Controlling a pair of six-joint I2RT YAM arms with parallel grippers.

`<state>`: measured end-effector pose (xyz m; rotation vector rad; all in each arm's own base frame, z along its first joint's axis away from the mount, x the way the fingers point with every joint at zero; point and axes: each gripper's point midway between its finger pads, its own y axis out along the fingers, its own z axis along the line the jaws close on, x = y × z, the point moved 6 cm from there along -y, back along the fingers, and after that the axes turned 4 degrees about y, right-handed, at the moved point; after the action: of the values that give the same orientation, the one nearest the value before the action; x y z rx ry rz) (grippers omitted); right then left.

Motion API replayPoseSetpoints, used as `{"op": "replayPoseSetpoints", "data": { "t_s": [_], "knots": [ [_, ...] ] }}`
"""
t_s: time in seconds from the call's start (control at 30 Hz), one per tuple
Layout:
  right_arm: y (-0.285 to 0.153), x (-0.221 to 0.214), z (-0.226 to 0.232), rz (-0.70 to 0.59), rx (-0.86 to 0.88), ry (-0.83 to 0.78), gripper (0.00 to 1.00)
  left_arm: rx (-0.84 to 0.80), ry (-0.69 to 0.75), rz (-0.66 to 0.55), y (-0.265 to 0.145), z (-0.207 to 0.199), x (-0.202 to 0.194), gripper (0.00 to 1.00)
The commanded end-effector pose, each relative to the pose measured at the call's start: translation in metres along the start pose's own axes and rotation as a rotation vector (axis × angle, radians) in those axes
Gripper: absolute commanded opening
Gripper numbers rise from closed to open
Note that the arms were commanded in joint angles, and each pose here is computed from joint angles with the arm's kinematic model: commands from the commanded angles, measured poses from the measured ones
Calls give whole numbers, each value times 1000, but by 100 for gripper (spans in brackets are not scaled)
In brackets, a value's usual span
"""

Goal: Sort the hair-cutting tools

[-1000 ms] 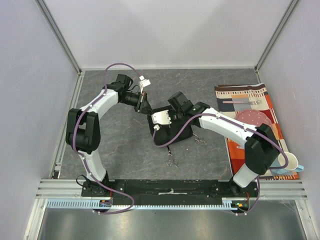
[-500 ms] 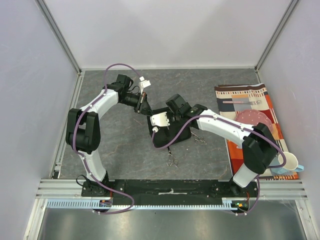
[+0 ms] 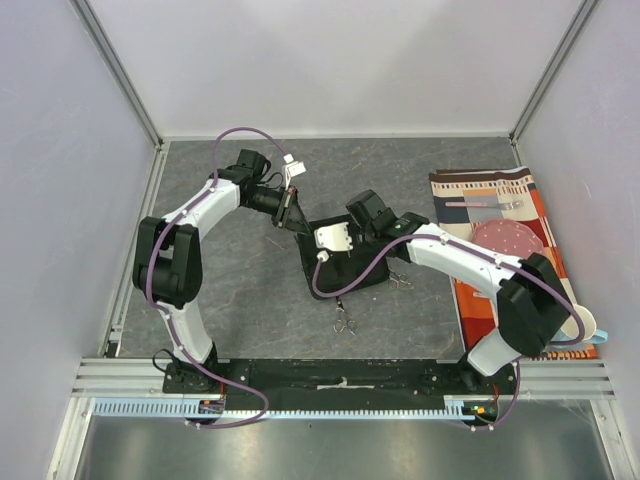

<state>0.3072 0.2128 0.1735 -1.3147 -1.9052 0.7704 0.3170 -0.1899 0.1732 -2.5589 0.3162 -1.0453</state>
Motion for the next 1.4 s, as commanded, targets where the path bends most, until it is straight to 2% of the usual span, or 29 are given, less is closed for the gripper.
{"op": "replayPoseSetpoints", "data": {
  "t_s": [0.0, 0.87, 1.37],
  "knots": [
    [-23, -1, -17, -13, -98, 31, 0, -79, 78, -43, -4, -19, 17, 2],
    [-6, 19, 8, -55, -12, -14, 0, -135, 120, -70, -9, -34, 23, 2],
    [-13, 7, 19, 1, -12, -20, 0, -153, 150, -84, -13, -42, 27, 2]
  ]
}}
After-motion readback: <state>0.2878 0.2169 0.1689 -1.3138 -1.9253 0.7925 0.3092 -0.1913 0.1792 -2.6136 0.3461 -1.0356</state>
